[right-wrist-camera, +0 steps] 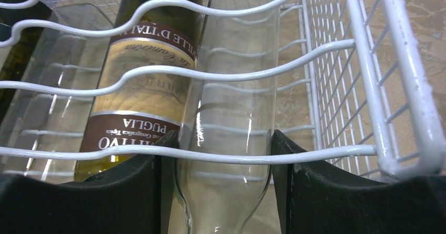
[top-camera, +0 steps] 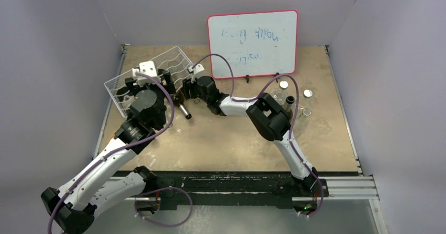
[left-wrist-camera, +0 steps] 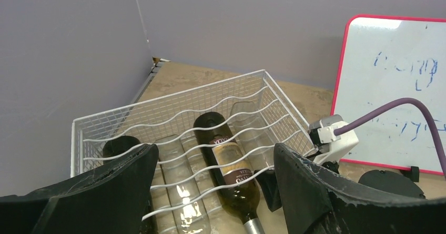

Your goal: Put the wine bottle on the wine rack

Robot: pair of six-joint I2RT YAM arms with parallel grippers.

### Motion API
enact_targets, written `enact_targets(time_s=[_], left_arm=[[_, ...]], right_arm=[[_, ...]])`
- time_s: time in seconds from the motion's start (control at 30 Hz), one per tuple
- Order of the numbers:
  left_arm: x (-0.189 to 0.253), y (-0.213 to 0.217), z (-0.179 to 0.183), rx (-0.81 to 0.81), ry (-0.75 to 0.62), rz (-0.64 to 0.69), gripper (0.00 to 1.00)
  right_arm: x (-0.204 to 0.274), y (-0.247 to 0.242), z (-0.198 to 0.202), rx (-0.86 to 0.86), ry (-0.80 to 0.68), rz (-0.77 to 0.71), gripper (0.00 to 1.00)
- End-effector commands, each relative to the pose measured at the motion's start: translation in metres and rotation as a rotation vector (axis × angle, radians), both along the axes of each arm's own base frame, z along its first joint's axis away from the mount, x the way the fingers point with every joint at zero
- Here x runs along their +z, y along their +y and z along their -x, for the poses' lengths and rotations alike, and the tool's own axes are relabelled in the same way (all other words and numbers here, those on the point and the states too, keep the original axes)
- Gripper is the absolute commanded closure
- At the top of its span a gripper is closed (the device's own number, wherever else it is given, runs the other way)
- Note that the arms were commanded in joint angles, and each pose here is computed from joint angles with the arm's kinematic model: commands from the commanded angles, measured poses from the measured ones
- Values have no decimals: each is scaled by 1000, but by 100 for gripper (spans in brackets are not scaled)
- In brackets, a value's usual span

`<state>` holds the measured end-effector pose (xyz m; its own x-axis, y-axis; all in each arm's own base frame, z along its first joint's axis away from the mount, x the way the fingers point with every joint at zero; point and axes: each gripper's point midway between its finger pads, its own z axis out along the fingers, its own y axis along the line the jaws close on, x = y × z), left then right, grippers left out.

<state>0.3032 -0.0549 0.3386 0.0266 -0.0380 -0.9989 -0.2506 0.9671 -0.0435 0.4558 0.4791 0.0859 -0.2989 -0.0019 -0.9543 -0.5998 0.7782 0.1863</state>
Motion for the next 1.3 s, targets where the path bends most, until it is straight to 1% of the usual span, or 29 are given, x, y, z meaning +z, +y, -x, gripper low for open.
enact_targets(time_s=[0.0,0.3,0.4,0.47,0.57,0.77,0.9,1.0,1.17,1.27], left_arm=[[7,-1,-1,-6,-33,34,20],[7,-1,-1,-6,-31,28,20],[8,0,-1,-5,-33,30,19],[9,1,0,-1,-35,31,19],[10,1,0,-5,-35,25,19],[12,3,2,0,-40,29,17],[16,4,5,-6,-52,37,16],[19,4,7,-14,-66,46,15],[23,1,8,-47,-81,58,15],[27,-9,9,-113,-94,58,15]], right_arm=[[73,2,-25,-58,-156,-110,67],[60,-2,-25,-44,-147,-29,42],[61,-6,-23,-49,-135,-10,30],[66,-11,-22,-54,-130,-5,23],[78,-15,-14,-36,-116,-3,19],[107,-32,7,-29,-71,-1,17],[131,-63,28,-65,-41,31,18],[147,-99,45,-136,-2,76,19],[177,-177,78,-318,25,139,20],[197,-224,98,-433,25,149,20]])
